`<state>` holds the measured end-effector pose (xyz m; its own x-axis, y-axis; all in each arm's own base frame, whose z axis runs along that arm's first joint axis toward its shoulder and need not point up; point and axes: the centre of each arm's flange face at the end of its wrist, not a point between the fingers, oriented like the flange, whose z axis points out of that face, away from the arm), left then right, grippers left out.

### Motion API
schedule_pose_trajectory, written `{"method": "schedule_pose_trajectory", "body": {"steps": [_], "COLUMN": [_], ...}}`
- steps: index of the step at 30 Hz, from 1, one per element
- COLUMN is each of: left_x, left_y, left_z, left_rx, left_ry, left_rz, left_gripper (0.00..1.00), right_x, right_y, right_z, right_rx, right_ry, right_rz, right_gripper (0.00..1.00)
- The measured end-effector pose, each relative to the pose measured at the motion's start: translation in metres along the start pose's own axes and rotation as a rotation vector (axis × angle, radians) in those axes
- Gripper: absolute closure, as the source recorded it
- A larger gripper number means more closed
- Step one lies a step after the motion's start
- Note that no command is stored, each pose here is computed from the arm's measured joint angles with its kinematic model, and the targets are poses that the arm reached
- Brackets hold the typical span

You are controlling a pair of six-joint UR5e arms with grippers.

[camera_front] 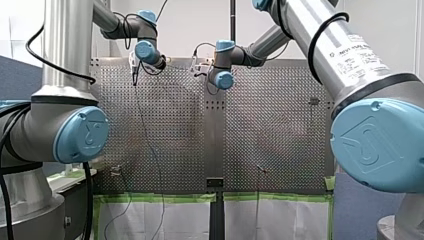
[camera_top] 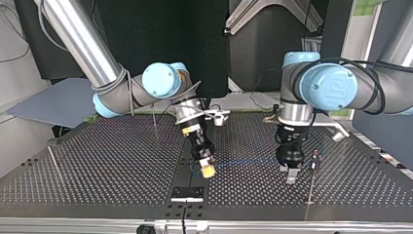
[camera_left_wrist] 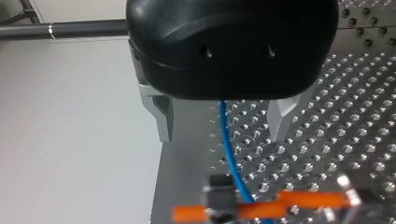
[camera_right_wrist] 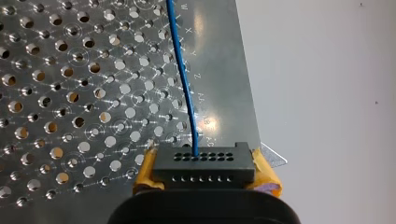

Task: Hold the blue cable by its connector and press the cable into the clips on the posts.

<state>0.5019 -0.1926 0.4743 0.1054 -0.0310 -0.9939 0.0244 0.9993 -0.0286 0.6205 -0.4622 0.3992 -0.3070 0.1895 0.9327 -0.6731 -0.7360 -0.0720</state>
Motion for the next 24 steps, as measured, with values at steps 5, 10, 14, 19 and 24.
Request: {"method": "schedule_pose_trajectory", "body": {"steps": [5,10,14,19,24], "left_x": [-0.0032,-0.0032,-0.0033,-0.0034,-0.0031], "left_y": [0.0010,0.0013,0.0014,-0.0010,-0.0026], "left_z": [0.0013,0.0012,0.0010,0.0001,-0.0015], "left_rx": [-0.013,-0.021,-0.026,-0.023,-0.041], "left_ry": [-0.006,-0.005,-0.005,-0.005,-0.004], "left_rz": [-0.001,0.000,0.004,0.015,0.052], "left_gripper": [0.00,0.00,0.16,0.84,1.00], "right_x": [-0.0001,0.0000,-0.0001,-0.0003,-0.0005], "right_y": [0.0000,0.0000,0.0000,0.0000,-0.0001], "right_z": [0.0000,0.0000,0.0000,-0.0002,-0.0005], "right_rx": [0.000,0.001,0.000,0.000,0.000], "right_ry": [0.000,-0.001,-0.001,-0.003,-0.005], "right_rz": [-0.001,-0.001,-0.001,-0.001,-0.001], "right_gripper": [1.00,1.00,1.00,1.00,1.00]}}
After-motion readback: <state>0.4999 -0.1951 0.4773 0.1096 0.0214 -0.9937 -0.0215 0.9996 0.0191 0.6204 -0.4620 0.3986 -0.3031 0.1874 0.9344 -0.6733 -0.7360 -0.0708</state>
